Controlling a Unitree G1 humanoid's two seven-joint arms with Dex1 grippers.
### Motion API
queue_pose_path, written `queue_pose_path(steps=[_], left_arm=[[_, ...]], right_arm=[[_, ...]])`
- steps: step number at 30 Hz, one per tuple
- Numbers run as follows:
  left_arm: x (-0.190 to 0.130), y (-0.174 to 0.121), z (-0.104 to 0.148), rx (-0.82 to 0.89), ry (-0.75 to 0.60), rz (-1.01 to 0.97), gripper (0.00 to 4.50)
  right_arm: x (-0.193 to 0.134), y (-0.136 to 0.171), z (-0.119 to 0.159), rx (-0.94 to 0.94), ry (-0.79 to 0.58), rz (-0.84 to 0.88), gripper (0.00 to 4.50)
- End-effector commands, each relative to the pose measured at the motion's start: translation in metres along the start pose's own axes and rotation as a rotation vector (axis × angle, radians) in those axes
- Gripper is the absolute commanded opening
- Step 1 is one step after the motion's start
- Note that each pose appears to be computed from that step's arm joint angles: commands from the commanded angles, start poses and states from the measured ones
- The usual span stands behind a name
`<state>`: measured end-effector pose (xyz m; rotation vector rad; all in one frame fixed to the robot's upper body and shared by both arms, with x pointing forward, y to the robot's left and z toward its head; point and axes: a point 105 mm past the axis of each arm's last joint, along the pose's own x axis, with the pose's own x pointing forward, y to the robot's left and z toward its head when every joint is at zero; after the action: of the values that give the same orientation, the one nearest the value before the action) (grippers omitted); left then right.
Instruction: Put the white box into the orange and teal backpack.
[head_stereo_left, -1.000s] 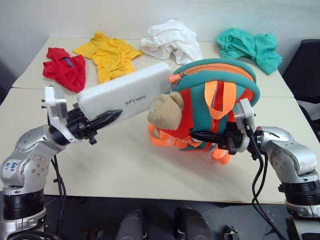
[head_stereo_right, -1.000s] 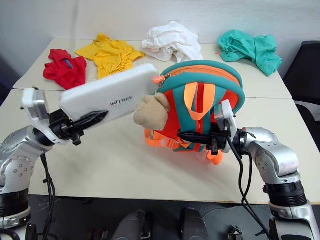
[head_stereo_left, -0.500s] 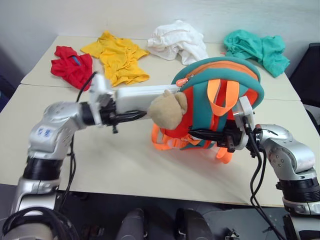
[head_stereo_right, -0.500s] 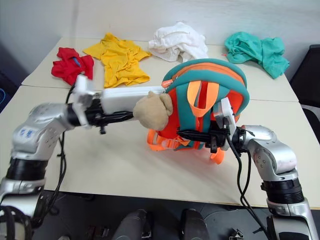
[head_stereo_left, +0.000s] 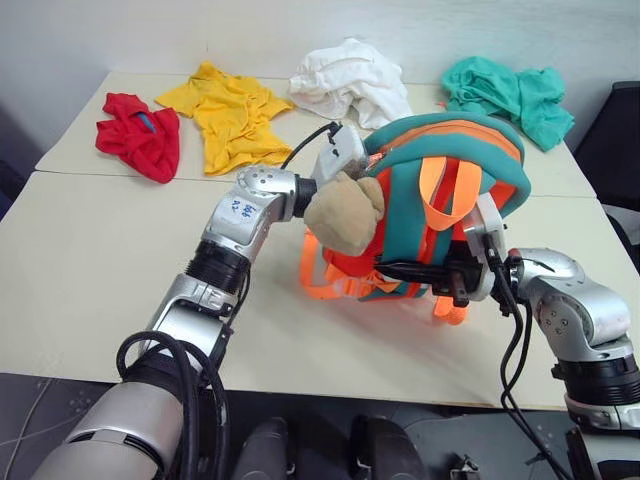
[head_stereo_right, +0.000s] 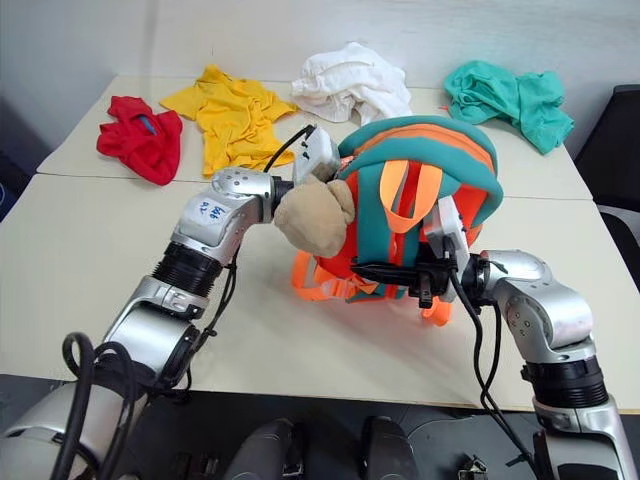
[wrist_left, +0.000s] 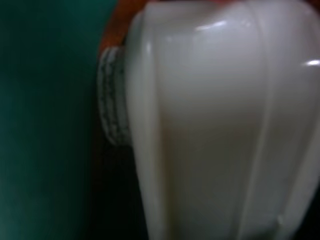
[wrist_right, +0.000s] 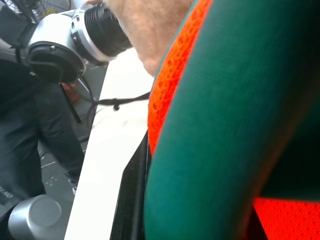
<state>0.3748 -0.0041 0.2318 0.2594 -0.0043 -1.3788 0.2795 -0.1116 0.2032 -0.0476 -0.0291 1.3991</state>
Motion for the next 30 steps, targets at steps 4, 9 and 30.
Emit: queue_pose_path(steps=[4, 9, 30], left_arm=[[-0.056, -0.003, 0.012, 0.054, -0.075, 0.004, 3.50], [-0.109, -0.009, -0.005, 0.148, -0.014, 0.030, 4.37], [-0.107, -0.069, 0.027, 0.171, -0.267, -0.045, 3.21]], right_arm=[[0.001, 0.005, 0.009, -0.047, -0.023, -0.023, 0.03], [0.001, 0.002, 0.009, -0.050, -0.034, -0.048, 0.03], [0.006, -0.013, 0.003, -0.031, -0.037, -0.094, 0.03]])
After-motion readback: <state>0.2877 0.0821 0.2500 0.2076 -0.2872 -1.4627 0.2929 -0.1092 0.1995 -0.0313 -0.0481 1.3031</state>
